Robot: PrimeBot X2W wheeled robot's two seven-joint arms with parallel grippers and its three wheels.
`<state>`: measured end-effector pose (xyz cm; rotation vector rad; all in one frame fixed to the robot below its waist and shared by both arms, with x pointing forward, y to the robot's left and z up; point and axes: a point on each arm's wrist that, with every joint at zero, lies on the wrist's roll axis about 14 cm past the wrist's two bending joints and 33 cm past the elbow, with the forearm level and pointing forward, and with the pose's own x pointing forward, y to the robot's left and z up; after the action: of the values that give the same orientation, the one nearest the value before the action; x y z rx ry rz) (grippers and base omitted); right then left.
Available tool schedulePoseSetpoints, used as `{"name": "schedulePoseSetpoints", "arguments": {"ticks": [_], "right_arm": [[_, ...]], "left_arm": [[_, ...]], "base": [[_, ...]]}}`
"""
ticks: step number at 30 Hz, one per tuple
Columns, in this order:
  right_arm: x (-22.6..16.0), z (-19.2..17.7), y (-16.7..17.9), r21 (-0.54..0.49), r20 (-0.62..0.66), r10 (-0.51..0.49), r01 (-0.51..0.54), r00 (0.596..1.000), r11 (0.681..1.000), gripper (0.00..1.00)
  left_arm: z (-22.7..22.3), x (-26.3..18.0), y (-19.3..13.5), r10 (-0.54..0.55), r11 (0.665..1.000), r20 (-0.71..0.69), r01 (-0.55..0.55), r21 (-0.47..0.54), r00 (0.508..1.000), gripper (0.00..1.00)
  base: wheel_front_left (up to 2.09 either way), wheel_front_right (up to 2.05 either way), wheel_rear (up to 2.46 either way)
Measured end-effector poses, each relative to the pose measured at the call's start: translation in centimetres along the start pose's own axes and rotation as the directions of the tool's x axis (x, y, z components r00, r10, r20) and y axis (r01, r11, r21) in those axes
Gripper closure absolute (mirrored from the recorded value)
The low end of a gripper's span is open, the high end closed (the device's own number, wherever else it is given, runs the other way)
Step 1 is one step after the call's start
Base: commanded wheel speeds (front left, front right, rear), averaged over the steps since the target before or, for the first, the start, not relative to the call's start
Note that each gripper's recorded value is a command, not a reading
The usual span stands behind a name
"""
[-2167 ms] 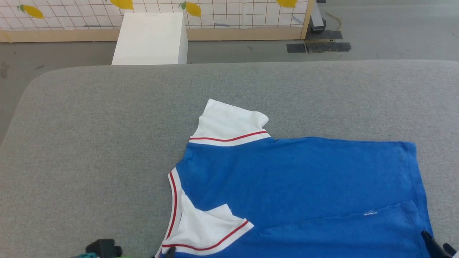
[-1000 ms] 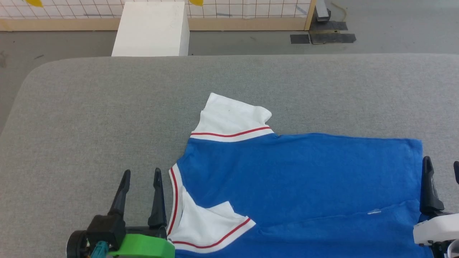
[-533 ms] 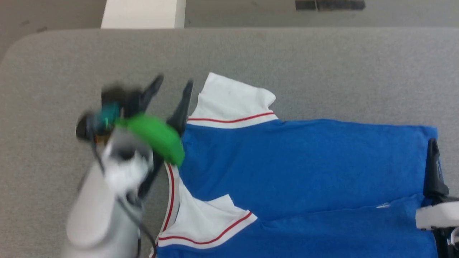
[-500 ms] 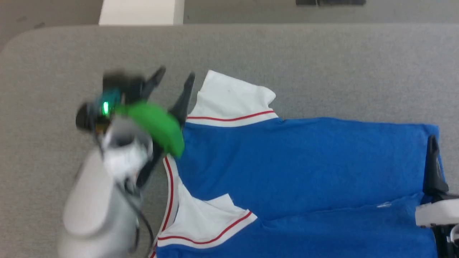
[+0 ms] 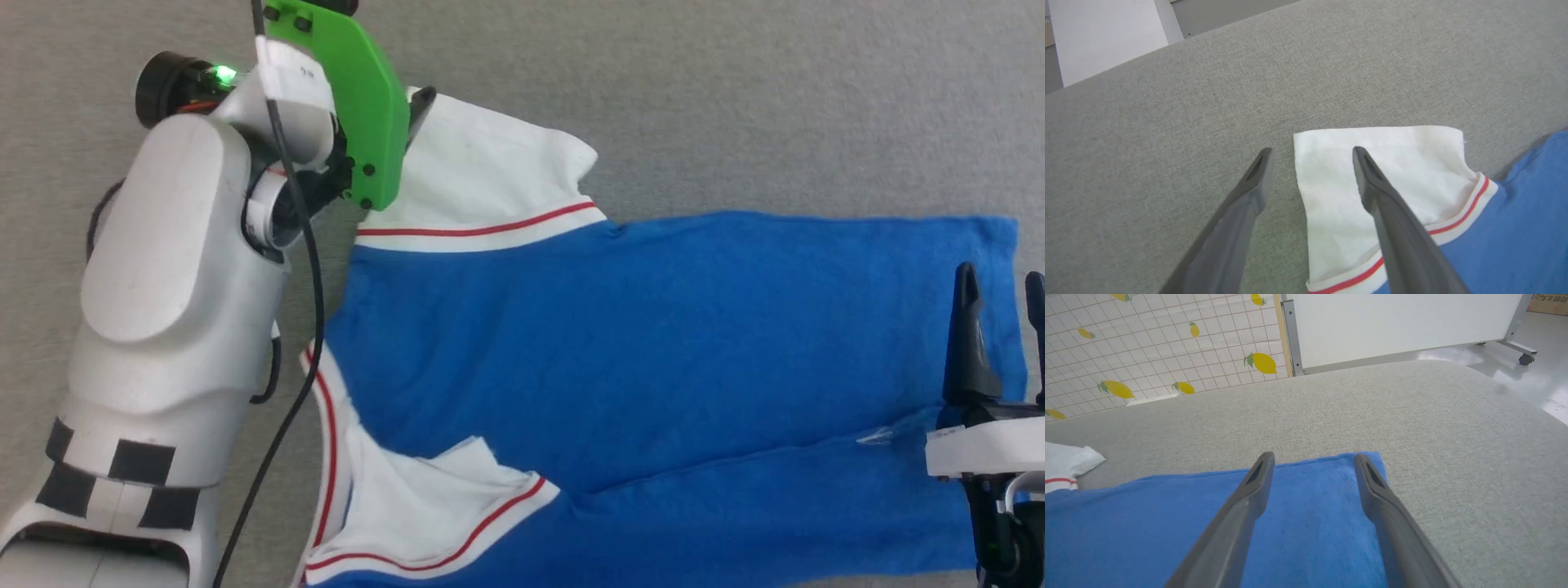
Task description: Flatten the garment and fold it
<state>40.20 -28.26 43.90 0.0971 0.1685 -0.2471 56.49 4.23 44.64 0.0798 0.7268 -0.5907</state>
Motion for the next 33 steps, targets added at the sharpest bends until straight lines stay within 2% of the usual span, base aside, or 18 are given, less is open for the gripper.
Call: {"name": "schedulePoseSetpoints", "arguments": {"ticks": [7,12,13,14,19,22,25,26,29,31,33], "right_arm": [[0.2,-1.2,-1.7,-0.009,-0.026,-0.052,0.052,0.998,0.999,0.00],[0.0,-2.0,-2.7,-0.024,-0.047,-0.084,0.083,0.995,0.996,0.00],[0.0,-2.1,-2.9,-0.025,-0.049,-0.089,0.088,0.995,0.996,0.00],[0.1,-2.1,-3.0,-0.025,-0.049,-0.094,0.092,0.994,0.995,0.00],[0.4,-1.5,-3.4,-0.030,-0.026,-0.105,0.104,0.994,0.994,0.00],[2.3,2.4,-2.1,-0.047,0.052,-0.057,0.059,0.997,0.997,0.00],[3.8,5.4,-1.4,-0.040,0.075,-0.012,0.015,0.997,0.999,0.00],[4.5,6.0,-1.4,-0.017,0.018,0.002,-0.002,1.000,1.000,0.00],[5.0,4.5,-2.4,0.004,-0.168,-0.002,0.003,0.986,1.000,0.00],[5.1,3.1,-3.2,-0.015,-0.310,-0.019,0.015,0.951,1.000,0.00],[5.2,2.3,-3.7,-0.030,-0.387,-0.029,0.019,0.922,0.999,0.00]], "left_arm": [[-2.6,3.7,-0.1,-0.019,0.999,-0.103,0.015,-0.048,0.995,0.00],[-4.1,5.4,0.1,-0.023,0.999,-0.159,0.017,-0.039,0.987,0.01],[-4.1,5.7,0.1,-0.025,0.999,-0.162,0.019,-0.037,0.986,0.66],[-4.1,5.9,0.1,-0.028,0.999,-0.162,0.022,-0.036,0.986,1.00],[-3.9,6.1,-0.1,-0.039,0.999,-0.146,0.034,-0.035,0.989,1.00],[-3.6,5.1,-0.5,-0.041,0.999,-0.113,0.039,-0.023,0.993,1.00],[-3.6,4.3,-0.7,-0.043,0.999,-0.100,0.041,-0.025,0.994,1.00],[-3.3,3.8,-0.9,-0.045,0.999,-0.083,0.043,-0.022,0.996,1.00],[-2.7,3.2,-0.8,-0.040,0.999,-0.062,0.039,-0.016,0.997,1.00],[-2.6,2.9,-0.7,-0.035,0.999,-0.055,0.035,-0.015,0.998,1.00],[-2.7,3.0,-0.6,-0.036,0.999,-0.055,0.035,-0.017,0.998,1.00]], "base": [[0.00,0.00,0.00],[0.00,0.00,0.00],[0.00,0.00,0.00],[0.00,0.00,0.00],[0.00,0.00,0.00],[0.00,0.00,0.00],[0.00,0.00,0.00],[0.00,0.00,0.00],[0.00,0.00,0.00],[0.00,0.00,0.00],[0.00,0.00,0.00]]}}
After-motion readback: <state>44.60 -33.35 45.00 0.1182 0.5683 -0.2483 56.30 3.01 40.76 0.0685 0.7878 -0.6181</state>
